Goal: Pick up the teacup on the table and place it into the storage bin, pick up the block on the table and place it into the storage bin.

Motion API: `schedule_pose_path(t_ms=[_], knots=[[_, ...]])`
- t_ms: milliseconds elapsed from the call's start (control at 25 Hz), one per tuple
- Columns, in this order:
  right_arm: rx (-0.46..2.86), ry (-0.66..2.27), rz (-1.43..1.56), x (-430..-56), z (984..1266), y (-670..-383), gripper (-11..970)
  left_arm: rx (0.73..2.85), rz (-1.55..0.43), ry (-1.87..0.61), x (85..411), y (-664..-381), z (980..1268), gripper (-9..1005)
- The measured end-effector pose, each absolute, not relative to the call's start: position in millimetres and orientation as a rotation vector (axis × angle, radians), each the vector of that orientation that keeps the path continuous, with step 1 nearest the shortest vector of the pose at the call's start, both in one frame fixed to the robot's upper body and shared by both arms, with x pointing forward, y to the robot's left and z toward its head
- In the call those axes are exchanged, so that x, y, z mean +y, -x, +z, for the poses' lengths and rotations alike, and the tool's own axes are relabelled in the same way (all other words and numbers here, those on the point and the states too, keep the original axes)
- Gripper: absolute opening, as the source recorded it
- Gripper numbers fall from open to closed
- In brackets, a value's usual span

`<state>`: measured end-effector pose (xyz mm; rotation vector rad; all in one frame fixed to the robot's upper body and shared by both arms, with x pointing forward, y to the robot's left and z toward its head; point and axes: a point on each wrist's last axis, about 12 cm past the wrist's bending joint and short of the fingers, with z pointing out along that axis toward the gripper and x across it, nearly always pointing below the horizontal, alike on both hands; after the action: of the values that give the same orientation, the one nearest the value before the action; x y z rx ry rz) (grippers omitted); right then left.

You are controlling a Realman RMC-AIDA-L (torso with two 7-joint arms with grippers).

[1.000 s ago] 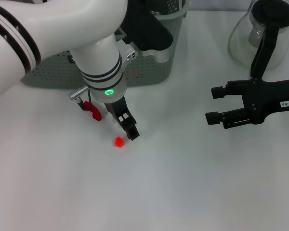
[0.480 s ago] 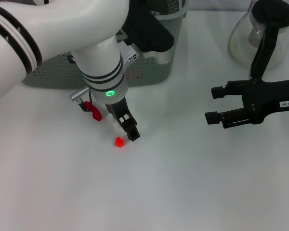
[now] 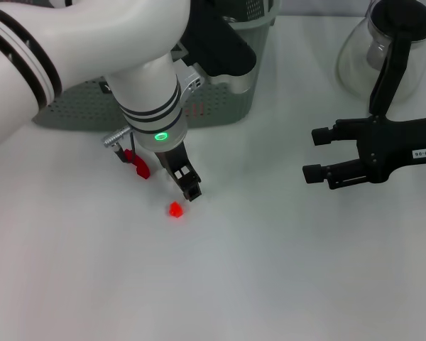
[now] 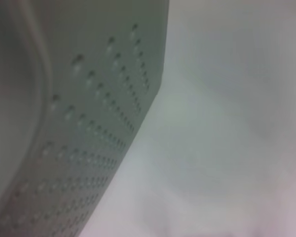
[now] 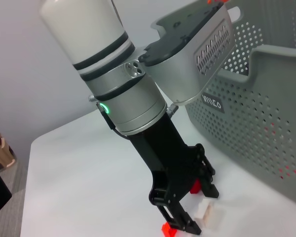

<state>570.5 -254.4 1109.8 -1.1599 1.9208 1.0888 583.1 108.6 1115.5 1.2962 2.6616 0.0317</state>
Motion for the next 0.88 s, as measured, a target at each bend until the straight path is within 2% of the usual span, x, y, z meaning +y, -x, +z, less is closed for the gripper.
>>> schedule_pose_path(t_ms=[200,320,560,600,720,880], knots=[[1.915,1.152,1.088,-254.1,1110.6,-571.1,916,2.663,0.039,-1.300,109.2,-583.5,1114.9,777],[1.914,1.152,1.088,-254.0,1110.7,-571.2,916,2.663,0.043,-1.300,109.2,-584.2,1115.0,557],[1.914,1.151,1.090,-253.5,1110.3,-570.8,916,2.658,0.043,-1.323,107.4,-582.4,1120.8,414],[1.916,1.149,1.091,-254.1,1109.7,-570.2,916,2.661,0.040,-1.327,107.8,-581.2,1122.6,414],[1.918,1.145,1.092,-255.0,1108.2,-568.8,916,2.662,-0.022,-1.318,113.8,-575.2,1138.4,416],[1.913,1.143,1.090,-255.9,1107.4,-568.0,916,2.600,-0.200,-1.197,140.5,-565.6,1189.3,418]])
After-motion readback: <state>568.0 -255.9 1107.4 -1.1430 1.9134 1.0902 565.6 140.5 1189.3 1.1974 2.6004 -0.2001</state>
